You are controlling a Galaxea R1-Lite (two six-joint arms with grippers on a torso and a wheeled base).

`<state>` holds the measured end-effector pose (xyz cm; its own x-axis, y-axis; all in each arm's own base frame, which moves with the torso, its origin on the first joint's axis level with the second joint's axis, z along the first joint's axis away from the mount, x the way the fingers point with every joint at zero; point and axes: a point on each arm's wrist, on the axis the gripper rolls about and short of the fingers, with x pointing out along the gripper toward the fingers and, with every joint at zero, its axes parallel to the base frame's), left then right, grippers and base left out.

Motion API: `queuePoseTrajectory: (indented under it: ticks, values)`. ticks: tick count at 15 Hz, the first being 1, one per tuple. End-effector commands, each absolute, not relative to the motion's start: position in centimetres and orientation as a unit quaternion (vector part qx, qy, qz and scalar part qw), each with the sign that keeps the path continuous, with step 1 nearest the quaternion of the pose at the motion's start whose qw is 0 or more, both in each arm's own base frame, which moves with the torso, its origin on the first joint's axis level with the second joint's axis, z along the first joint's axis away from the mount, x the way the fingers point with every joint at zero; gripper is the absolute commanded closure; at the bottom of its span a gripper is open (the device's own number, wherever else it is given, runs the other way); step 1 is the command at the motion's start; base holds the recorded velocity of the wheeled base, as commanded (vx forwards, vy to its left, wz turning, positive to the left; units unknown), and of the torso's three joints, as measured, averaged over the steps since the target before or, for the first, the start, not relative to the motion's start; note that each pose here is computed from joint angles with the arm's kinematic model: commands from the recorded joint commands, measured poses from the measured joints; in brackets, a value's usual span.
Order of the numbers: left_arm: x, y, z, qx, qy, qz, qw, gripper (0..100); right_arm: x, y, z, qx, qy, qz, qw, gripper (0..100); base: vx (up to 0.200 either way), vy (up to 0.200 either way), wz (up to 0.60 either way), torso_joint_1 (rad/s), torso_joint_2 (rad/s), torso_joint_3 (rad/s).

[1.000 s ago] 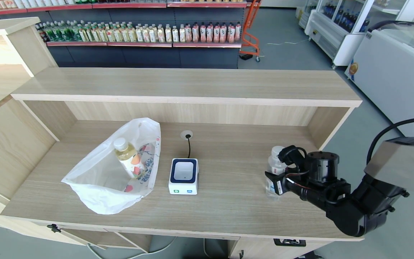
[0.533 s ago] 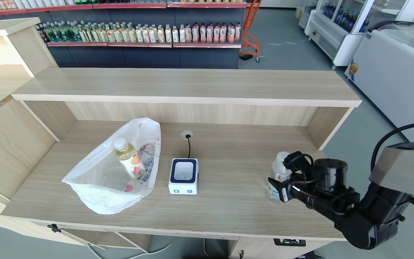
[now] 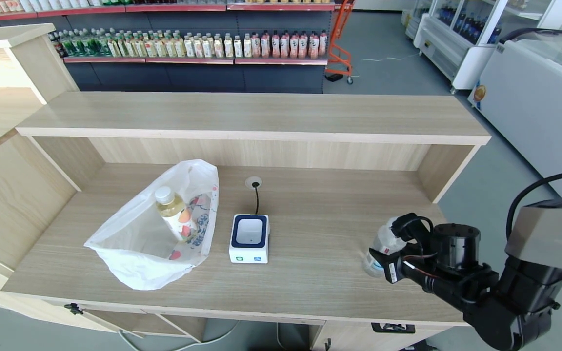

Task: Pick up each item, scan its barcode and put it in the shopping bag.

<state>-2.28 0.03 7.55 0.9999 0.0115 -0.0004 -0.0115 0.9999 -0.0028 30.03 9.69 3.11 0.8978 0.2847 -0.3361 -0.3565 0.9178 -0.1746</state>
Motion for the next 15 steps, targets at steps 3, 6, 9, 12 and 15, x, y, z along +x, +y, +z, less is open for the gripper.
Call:
queuePoseTrajectory:
  ticks: [3, 6, 9, 12, 15]
  values:
    - [-2.3, 0.0, 7.5, -0.002, 0.000, 0.006, 1.000, 0, 29.2, 9.2, 1.6, -0.118, 0.179, 0.163, 0.963, 100, 0.000, 0.000, 0.00, 0.000, 0.00, 0.000]
    - [-2.3, 0.0, 7.5, -0.002, 0.000, 0.006, 1.000, 0, 29.5, 9.2, 1.6, -0.113, 0.159, 0.161, 0.967, 100, 0.000, 0.000, 0.00, 0.000, 0.00, 0.000]
    - [-2.3, 0.0, 7.5, -0.002, 0.000, 0.006, 1.000, 0, 30.0, 9.4, 5.8, -0.072, 0.099, 0.155, 0.980, 100, 0.000, 0.000, 0.00, 0.000, 0.00, 0.000]
    - [-2.3, 0.0, 7.5, -0.002, 0.000, 0.006, 1.000, 0, 28.2, 7.8, 13.3, 0.033, 0.055, 0.280, 0.958, 100, 0.000, 0.000, 0.00, 0.000, 0.00, 0.000]
    - [-2.3, 0.0, 7.5, -0.002, 0.000, 0.006, 1.000, 0, 27.2, 6.3, 13.8, 0.049, 0.066, 0.429, 0.900, 100, 0.000, 0.000, 0.00, 0.000, 0.00, 0.000]
